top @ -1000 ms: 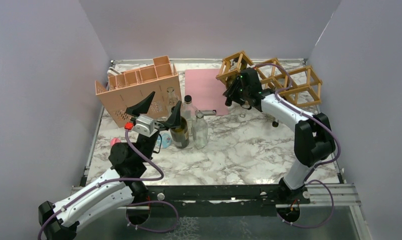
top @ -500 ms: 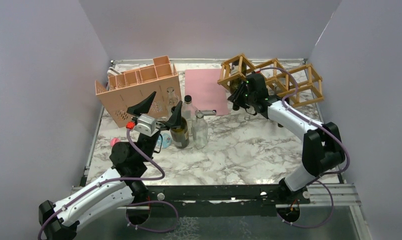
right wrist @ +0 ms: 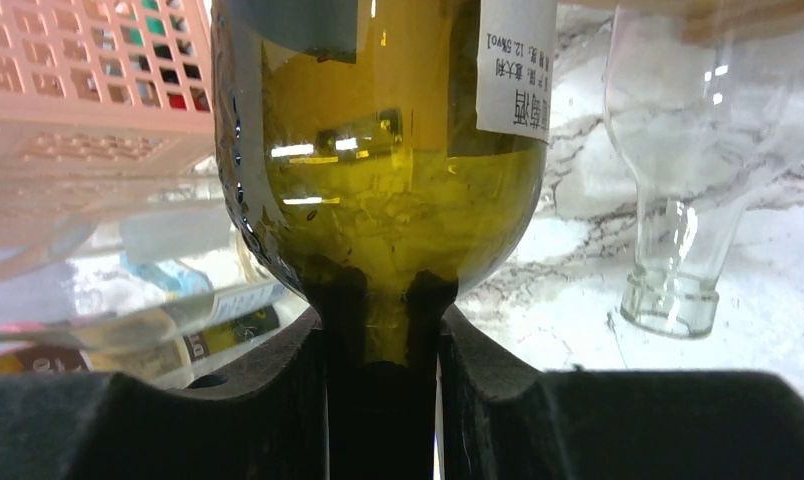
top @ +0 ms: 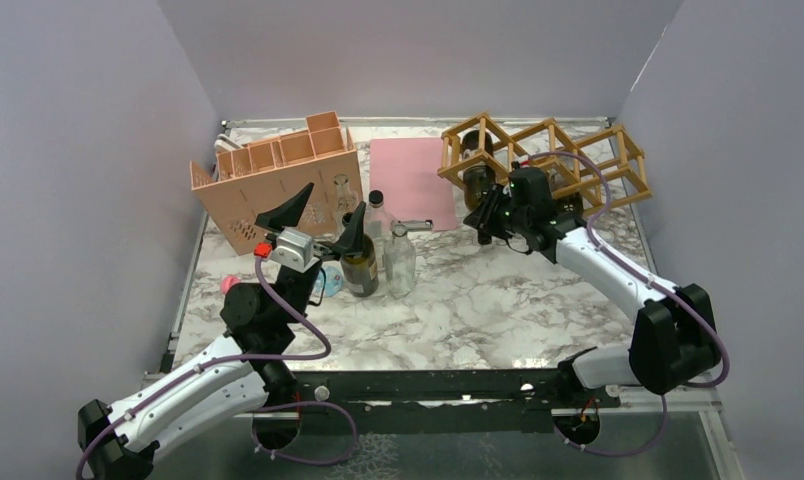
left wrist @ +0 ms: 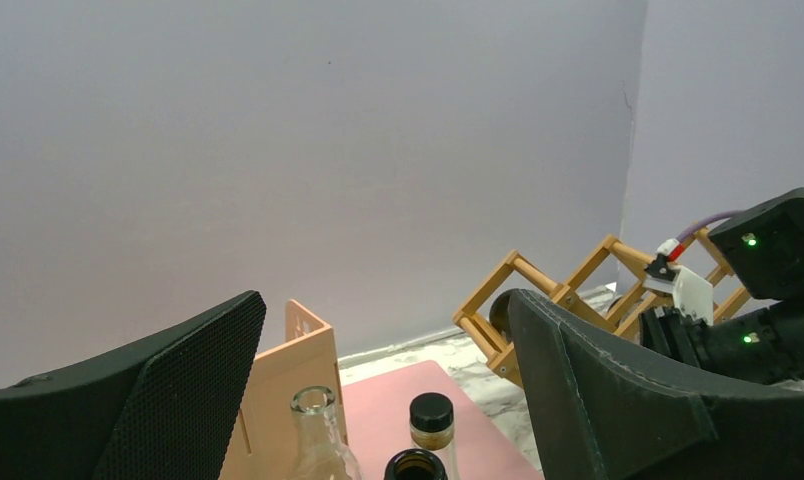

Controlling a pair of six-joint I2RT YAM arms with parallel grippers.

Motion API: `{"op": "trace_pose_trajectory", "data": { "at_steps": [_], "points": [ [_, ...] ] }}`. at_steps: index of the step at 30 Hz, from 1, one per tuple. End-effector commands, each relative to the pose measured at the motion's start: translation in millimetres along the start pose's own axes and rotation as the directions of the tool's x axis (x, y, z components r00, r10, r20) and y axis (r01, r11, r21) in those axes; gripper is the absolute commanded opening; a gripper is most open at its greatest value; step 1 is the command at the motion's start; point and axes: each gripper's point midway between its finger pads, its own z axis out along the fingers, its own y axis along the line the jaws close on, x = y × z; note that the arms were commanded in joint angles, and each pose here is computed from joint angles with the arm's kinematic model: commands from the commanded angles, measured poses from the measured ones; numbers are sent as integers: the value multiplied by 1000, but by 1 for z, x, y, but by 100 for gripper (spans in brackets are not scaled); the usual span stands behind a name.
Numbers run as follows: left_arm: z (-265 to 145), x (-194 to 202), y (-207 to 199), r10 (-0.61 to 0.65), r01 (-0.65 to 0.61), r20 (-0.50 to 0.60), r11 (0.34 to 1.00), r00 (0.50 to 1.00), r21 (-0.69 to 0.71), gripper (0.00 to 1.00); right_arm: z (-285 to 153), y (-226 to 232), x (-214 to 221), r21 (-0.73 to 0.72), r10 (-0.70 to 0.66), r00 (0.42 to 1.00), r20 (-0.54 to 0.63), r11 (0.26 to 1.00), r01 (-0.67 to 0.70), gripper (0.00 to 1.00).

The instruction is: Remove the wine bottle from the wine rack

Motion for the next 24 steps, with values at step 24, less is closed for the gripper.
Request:
{"op": "trace_pose_trajectory", "data": {
  "at_steps": [24],
  "points": [
    [3,2,-9,-32,32,8,999,999,35,99,-96,7,48,-162,-191,972,-136,972,169,9]
  ]
}}
